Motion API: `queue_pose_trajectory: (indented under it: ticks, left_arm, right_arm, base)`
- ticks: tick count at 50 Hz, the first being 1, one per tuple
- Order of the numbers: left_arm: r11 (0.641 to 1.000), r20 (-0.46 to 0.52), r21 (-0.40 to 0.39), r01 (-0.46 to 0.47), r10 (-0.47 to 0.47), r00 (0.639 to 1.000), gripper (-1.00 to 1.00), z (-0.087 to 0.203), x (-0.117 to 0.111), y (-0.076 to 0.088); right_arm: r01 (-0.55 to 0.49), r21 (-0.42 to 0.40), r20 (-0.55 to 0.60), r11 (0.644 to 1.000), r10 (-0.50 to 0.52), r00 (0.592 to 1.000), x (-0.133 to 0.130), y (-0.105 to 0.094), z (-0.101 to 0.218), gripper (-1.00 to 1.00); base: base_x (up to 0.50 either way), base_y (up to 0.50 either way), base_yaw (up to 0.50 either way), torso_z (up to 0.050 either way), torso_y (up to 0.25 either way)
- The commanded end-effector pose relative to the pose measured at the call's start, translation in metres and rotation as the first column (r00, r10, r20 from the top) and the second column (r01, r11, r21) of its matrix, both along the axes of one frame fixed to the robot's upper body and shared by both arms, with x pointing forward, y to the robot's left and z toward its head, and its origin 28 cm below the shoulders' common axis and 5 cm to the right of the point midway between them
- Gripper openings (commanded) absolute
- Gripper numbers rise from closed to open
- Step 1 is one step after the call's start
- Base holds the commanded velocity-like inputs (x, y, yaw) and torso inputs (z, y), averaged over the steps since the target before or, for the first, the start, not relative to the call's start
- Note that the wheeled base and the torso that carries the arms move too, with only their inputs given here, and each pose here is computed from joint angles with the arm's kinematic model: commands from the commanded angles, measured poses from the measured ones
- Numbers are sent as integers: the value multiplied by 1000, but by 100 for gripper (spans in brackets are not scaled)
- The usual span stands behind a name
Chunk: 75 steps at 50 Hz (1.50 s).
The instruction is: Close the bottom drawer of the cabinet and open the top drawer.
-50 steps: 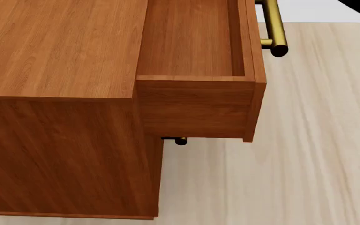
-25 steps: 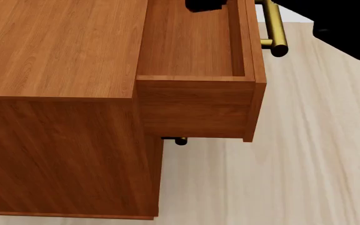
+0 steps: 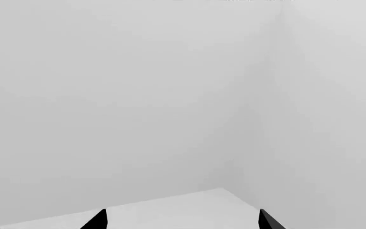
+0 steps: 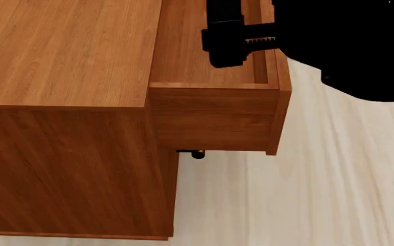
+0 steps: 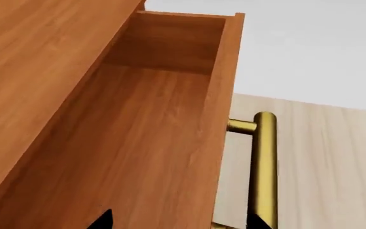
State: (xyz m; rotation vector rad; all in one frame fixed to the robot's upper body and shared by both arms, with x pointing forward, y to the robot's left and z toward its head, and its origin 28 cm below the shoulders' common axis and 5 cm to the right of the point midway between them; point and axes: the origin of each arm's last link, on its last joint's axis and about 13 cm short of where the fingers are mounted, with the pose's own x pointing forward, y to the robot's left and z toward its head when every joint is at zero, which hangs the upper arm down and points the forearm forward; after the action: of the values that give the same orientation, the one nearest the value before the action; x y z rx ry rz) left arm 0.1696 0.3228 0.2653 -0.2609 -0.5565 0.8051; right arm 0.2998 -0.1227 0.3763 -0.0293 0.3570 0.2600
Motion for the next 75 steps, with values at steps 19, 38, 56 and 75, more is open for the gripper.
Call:
queue_pose_trajectory:
  ticks: [19, 38, 56, 75]
  left_arm:
    - [1000, 1, -1, 5, -5, 1000, 100, 9, 0, 0]
    - [1000, 2, 0, 9, -9, 1000, 100, -3, 0, 0]
    - [1000, 2, 3, 8, -8, 1000, 100, -2, -1, -1]
    - [1000, 6, 0, 11, -11, 1000, 100, -2, -1, -1]
  right_arm:
    - [358, -150, -187, 922, -382, 905, 26, -56, -55, 100]
    - [557, -290, -161, 778, -613, 773, 18, -106, -45, 100]
    - [618, -483, -145, 620, -753, 642, 15, -139, -46, 100]
    - [719, -447, -104, 532, -829, 549, 0, -168, -20, 100]
  base:
    - [3, 0, 1, 0, -5]
    - [1, 0, 0, 0, -7]
    - [0, 0, -5, 0, 0]
    - [0, -3, -9, 0, -1]
